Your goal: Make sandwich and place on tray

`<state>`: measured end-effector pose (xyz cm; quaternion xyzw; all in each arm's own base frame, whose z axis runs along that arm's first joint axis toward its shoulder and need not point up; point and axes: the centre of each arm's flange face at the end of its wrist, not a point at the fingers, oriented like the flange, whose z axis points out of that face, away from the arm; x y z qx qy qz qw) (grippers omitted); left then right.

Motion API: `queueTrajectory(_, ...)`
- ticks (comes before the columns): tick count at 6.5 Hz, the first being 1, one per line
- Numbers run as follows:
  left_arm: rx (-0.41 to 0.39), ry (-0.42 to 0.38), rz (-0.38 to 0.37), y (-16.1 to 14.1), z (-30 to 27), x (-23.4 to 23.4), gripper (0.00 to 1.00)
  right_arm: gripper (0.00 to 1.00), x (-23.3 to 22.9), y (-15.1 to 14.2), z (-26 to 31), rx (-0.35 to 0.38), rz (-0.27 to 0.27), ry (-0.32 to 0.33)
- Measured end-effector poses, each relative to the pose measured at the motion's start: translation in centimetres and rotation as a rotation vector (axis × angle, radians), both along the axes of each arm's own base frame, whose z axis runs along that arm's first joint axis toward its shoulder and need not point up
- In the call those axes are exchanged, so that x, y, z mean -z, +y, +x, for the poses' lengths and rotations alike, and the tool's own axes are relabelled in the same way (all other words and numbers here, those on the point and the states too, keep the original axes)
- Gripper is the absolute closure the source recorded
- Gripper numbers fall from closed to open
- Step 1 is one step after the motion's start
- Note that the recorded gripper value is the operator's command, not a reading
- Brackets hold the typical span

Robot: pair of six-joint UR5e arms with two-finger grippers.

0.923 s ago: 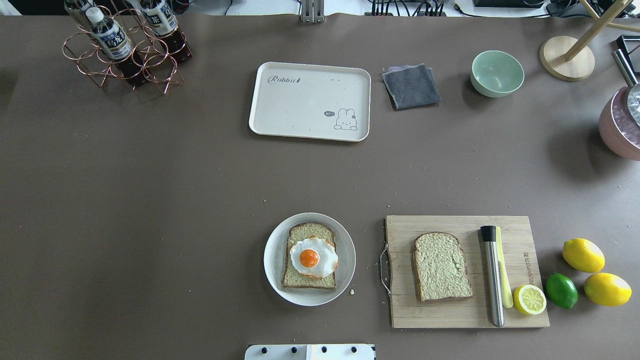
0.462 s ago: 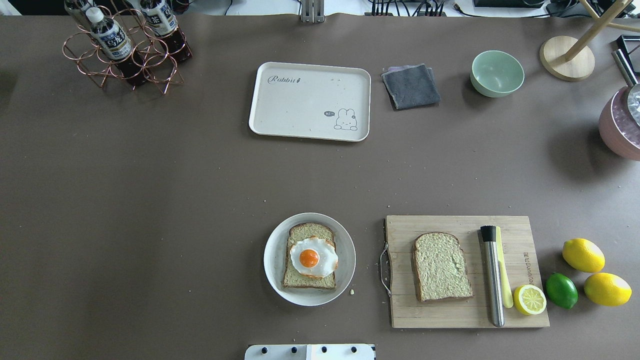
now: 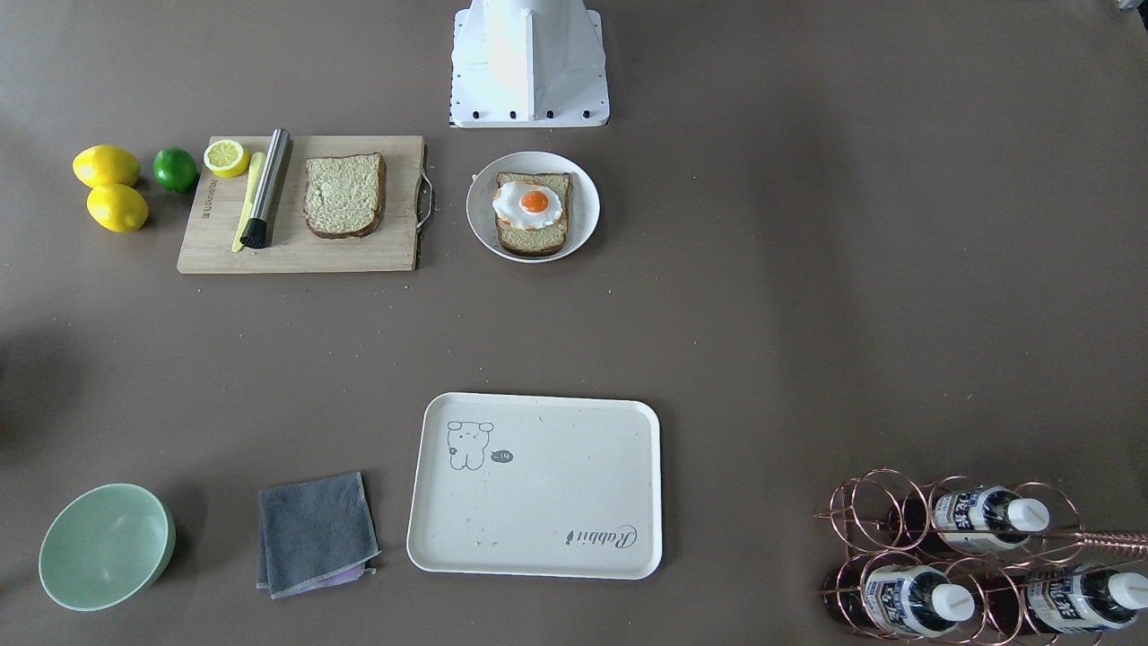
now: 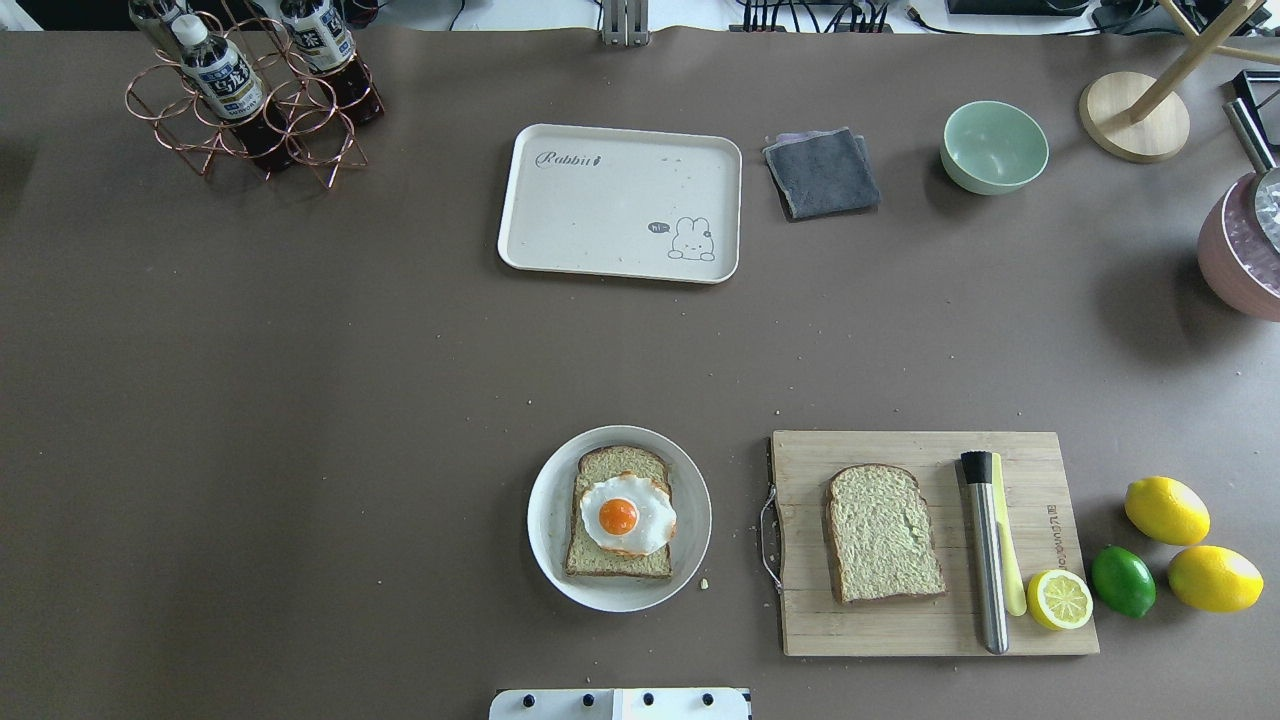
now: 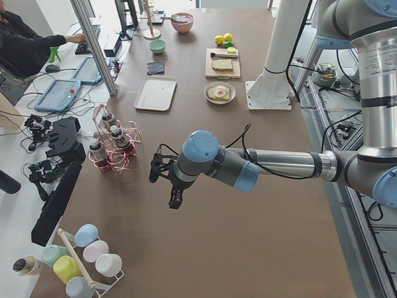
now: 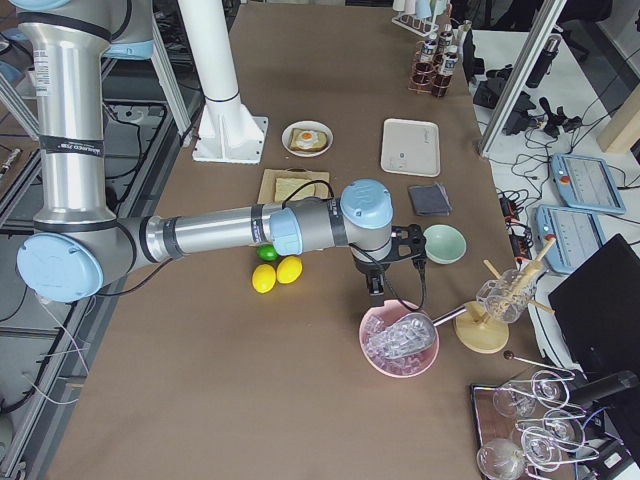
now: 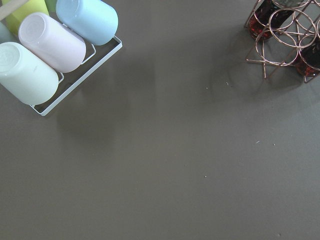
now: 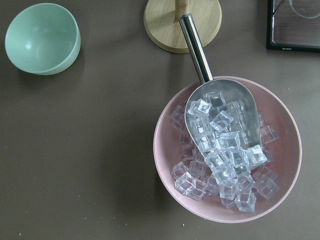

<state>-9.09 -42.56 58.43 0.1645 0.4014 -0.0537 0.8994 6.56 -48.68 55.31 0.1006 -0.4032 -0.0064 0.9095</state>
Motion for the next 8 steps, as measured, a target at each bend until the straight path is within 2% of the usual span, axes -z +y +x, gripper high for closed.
queueTrajectory(8, -0.009, -0.001, 0.007, 0.0, 0.27, 0.02, 0.03, 0.0, -0.19, 0.16, -0.03, 0.005, 0.001, -0.003)
